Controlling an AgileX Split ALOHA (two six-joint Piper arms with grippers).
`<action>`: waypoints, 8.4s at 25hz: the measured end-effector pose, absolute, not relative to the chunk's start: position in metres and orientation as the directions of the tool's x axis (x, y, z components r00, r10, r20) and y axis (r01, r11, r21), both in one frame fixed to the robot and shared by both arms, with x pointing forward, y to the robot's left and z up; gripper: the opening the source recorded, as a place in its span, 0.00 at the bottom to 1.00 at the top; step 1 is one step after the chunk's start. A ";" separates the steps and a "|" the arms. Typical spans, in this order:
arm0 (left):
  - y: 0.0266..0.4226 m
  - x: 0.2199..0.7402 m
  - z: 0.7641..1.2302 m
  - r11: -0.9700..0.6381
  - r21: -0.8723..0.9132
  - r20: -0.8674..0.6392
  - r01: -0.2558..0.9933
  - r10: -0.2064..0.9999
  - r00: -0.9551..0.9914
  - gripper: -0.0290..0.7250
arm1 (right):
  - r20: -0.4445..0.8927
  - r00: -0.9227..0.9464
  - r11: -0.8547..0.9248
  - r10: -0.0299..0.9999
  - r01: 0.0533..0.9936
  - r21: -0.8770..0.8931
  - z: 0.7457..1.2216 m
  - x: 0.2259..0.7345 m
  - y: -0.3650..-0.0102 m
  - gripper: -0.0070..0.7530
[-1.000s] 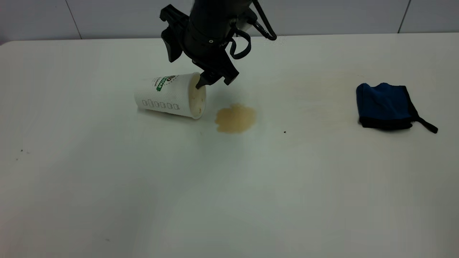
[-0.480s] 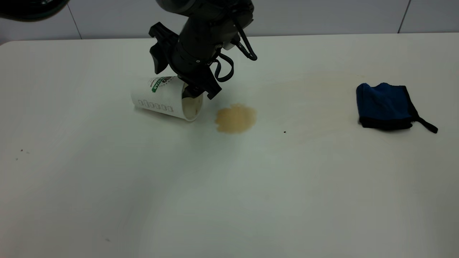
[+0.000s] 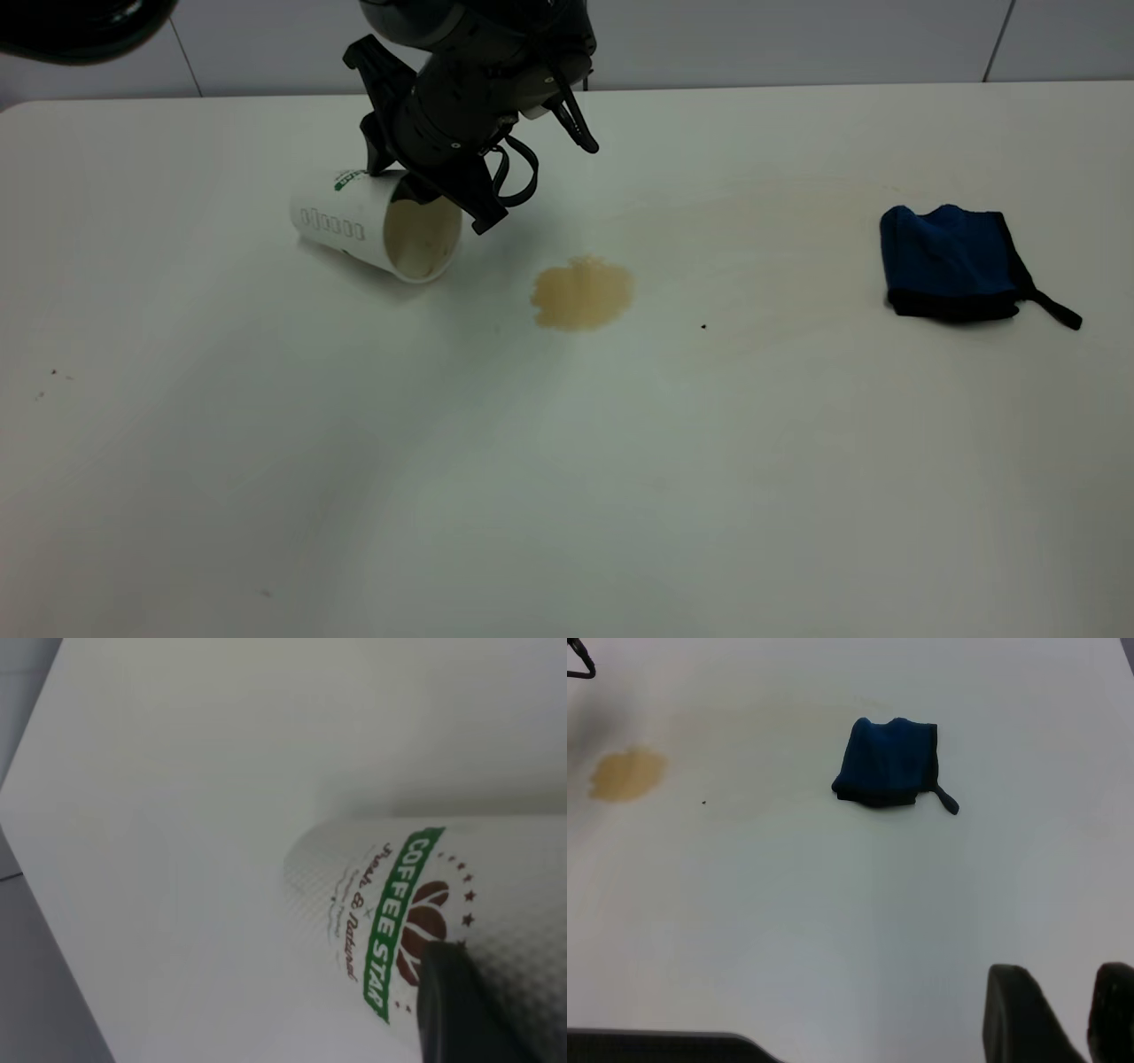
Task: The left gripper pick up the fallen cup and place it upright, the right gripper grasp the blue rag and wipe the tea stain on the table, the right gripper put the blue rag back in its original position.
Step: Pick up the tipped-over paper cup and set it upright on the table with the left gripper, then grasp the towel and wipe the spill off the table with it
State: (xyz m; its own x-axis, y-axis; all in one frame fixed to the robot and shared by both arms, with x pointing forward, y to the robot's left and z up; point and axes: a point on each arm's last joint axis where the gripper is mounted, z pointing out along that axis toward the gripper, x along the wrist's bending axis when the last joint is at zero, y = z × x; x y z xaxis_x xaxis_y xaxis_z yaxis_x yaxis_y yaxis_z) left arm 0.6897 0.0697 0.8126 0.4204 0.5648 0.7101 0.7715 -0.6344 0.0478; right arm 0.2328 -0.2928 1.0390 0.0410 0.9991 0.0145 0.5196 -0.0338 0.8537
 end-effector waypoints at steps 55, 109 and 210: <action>0.190 0.737 0.862 -0.397 0.275 -0.209 0.876 0.864 0.458 0.13 | 0.015 0.041 -0.034 0.999 0.520 0.854 1.039 0.233 -0.293 0.32; 0.270 0.430 1.056 -0.185 0.059 0.012 0.981 0.983 0.185 0.57 | 0.015 0.041 -0.034 0.999 0.520 0.854 1.039 0.233 -0.293 0.32; 0.305 0.222 1.033 0.042 0.780 0.012 0.624 0.997 -0.082 0.57 | 0.078 -0.144 0.103 0.987 0.916 0.388 1.002 0.581 -0.317 0.95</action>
State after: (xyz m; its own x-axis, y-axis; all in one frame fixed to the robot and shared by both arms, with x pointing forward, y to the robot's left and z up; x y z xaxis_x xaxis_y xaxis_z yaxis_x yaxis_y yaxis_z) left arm 0.2222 0.3046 1.0328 -0.0820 0.9966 0.0117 0.6244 0.0422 0.7800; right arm 0.5805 -0.3174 1.0018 -0.1437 0.9865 0.0783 0.9159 0.1026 0.3882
